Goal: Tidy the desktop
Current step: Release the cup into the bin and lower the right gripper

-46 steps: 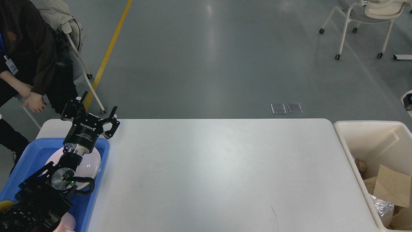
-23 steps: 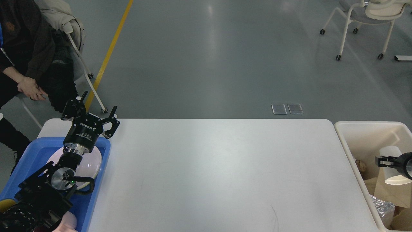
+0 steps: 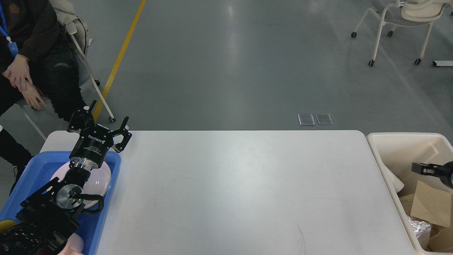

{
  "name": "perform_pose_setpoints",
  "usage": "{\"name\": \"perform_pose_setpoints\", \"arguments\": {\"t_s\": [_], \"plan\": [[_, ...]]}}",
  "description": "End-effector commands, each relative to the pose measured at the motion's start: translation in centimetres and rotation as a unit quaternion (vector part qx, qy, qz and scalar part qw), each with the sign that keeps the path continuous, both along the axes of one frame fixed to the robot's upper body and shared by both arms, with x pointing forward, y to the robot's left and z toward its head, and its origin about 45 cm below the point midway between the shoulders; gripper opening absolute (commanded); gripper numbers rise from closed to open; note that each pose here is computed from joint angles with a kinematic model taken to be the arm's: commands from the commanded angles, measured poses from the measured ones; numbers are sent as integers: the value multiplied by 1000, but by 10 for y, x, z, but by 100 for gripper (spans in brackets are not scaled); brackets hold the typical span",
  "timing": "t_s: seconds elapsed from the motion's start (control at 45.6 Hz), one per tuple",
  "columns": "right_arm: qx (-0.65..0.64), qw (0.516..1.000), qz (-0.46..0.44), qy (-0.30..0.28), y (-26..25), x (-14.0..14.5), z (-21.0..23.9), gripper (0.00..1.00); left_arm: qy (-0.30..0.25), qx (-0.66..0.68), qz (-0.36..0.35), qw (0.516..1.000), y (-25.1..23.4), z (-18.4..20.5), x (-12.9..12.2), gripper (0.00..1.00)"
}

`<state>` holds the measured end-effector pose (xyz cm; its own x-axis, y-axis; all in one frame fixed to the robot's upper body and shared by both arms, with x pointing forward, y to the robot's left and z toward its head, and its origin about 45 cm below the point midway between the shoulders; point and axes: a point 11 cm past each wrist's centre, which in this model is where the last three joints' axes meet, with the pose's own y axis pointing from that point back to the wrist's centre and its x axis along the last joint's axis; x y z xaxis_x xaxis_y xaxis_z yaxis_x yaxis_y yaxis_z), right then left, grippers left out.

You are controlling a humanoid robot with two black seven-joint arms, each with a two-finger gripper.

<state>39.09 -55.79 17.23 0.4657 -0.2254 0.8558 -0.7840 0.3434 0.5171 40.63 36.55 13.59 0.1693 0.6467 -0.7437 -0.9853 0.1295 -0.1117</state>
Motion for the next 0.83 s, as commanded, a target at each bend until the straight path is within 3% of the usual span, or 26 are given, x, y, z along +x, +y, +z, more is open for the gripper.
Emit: {"name": "perform_pose_setpoints", "arguments": {"t_s": [0.0, 0.088, 0.132, 0.153, 0.197, 0.263, 0.373, 0.438, 0.548, 0.811], "plan": [[284, 905, -107, -298, 52, 86, 105, 100, 0, 0, 0, 1000, 0, 0, 0, 100], [465, 779, -151, -392, 80, 113, 148, 100, 0, 0, 0, 1000, 0, 0, 0, 100], [537, 730, -164, -389, 104, 121, 142, 100, 0, -1, 0, 1000, -1, 0, 0, 100], [623, 667, -172, -372, 141, 131, 133, 100, 0, 0, 0, 1000, 0, 0, 0, 100], [682, 610, -180, -360, 164, 135, 128, 100, 0, 0, 0, 1000, 0, 0, 0, 100], [750, 531, -197, -341, 187, 131, 100, 100, 0, -1, 0, 1000, -1, 0, 0, 100], [855, 352, -208, -318, 226, 112, 49, 100, 1, -1, -1, 1000, -1, 0, 0, 100], [875, 288, -224, -319, 235, 89, 8, 100, 0, -1, 0, 1000, -1, 0, 0, 100], [882, 286, -222, -300, 242, 66, -24, 100, 1, -1, -1, 1000, -1, 0, 0, 100], [876, 353, -202, -260, 247, 51, -44, 100, 0, -1, 0, 1000, -1, 0, 0, 100]]}}
